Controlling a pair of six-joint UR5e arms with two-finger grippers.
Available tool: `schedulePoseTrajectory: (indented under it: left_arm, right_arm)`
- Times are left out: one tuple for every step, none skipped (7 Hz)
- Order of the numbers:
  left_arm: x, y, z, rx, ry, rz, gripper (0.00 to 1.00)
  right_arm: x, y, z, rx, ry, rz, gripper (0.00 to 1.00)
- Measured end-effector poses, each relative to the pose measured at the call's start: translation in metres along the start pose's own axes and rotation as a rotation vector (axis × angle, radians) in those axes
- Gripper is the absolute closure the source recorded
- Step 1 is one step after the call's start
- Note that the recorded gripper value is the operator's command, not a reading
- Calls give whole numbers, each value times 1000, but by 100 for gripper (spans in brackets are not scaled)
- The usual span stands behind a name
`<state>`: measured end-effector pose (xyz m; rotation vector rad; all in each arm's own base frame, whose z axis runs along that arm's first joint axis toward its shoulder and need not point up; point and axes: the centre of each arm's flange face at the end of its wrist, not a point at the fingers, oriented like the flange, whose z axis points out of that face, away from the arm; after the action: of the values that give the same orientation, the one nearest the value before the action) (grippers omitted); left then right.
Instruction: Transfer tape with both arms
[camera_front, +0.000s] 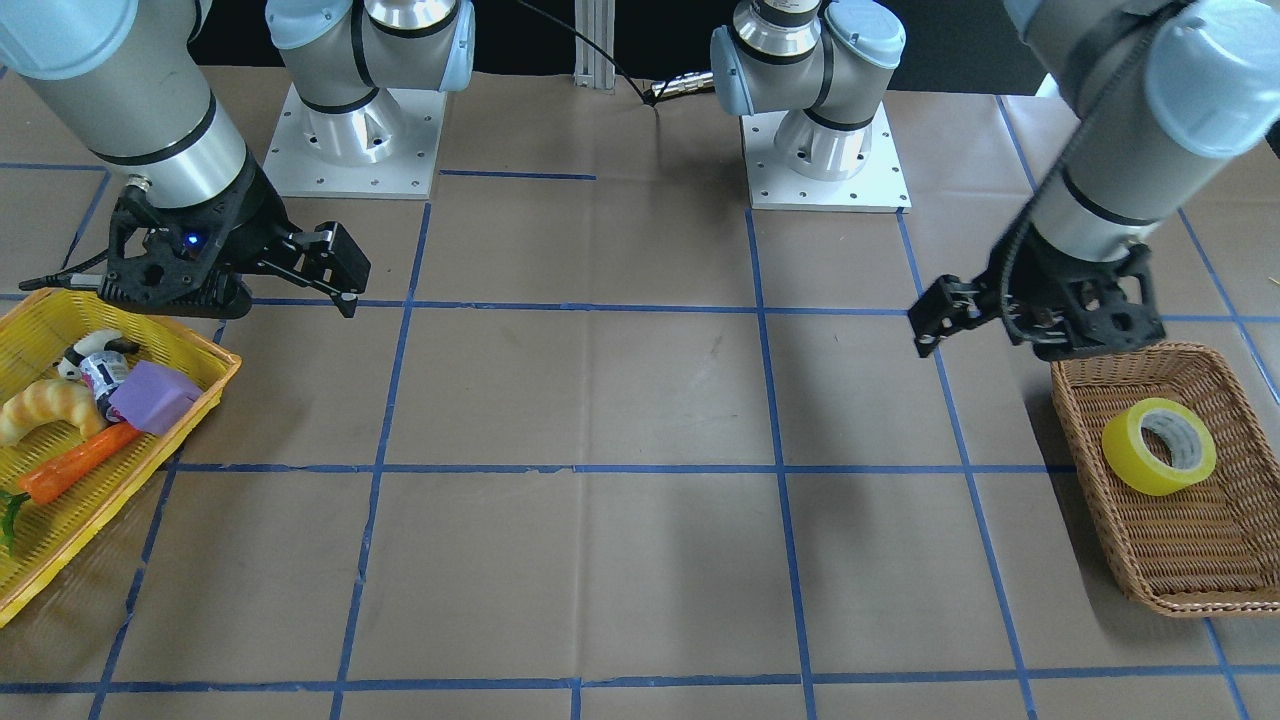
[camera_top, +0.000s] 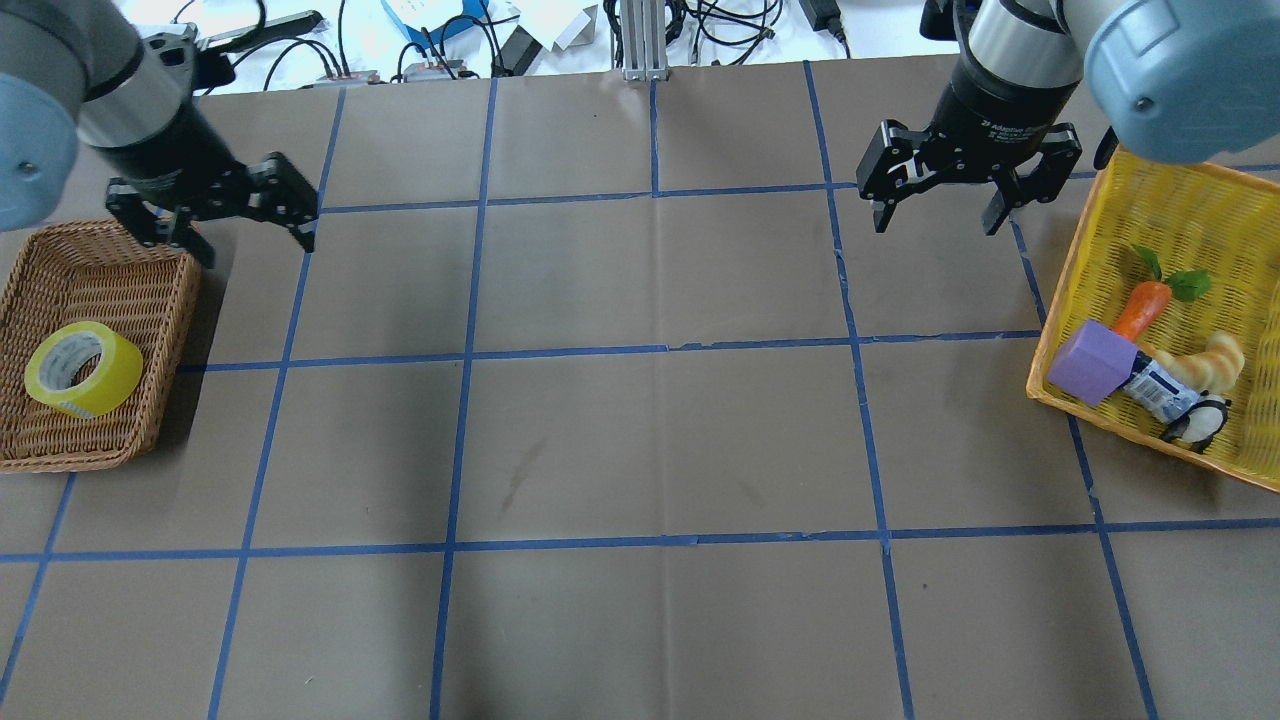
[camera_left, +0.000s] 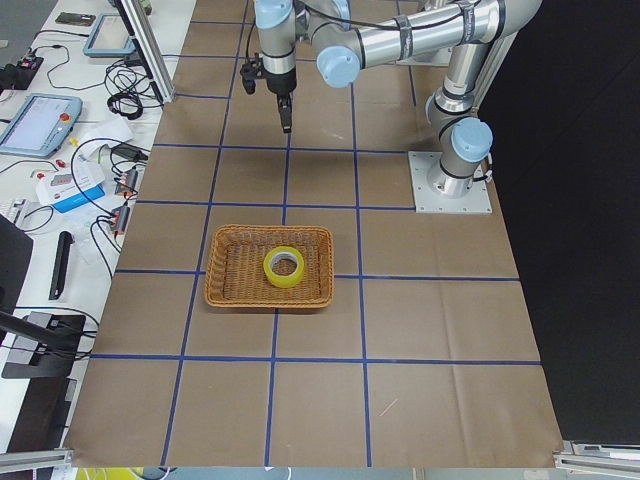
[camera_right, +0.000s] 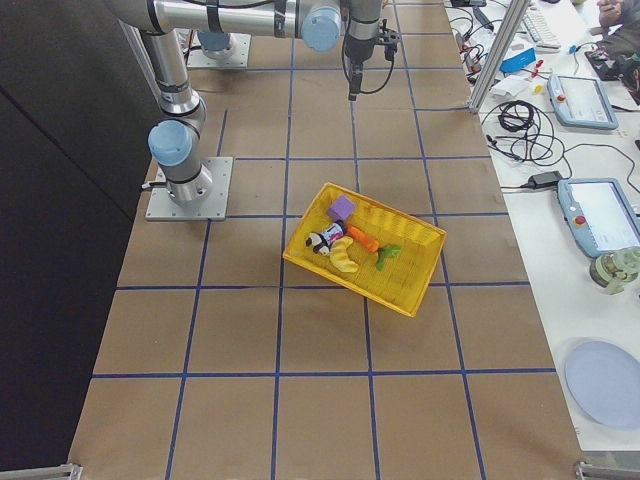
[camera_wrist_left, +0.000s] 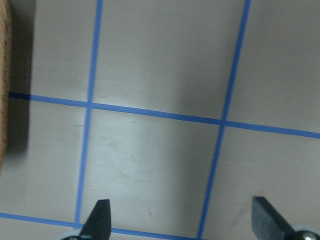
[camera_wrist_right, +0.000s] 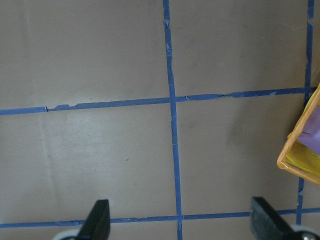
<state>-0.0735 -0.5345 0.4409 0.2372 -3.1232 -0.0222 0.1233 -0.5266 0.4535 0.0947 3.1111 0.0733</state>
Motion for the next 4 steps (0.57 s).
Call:
schedulePoseTrajectory:
  left_arm:
    - [55, 21, -13, 9, 26, 25, 0]
    - [85, 35, -21, 15, 37, 54, 0]
    - [99, 42, -25, 18, 41, 70, 0]
    - [104, 44, -26, 19, 42, 76, 0]
  right_arm:
    - [0, 0, 0, -1, 0, 0, 0]
    - [0, 0, 0, -1, -1, 0, 0]
    - [0, 0, 0, -2, -2, 0, 0]
    - [0, 0, 0, -2, -3, 0, 0]
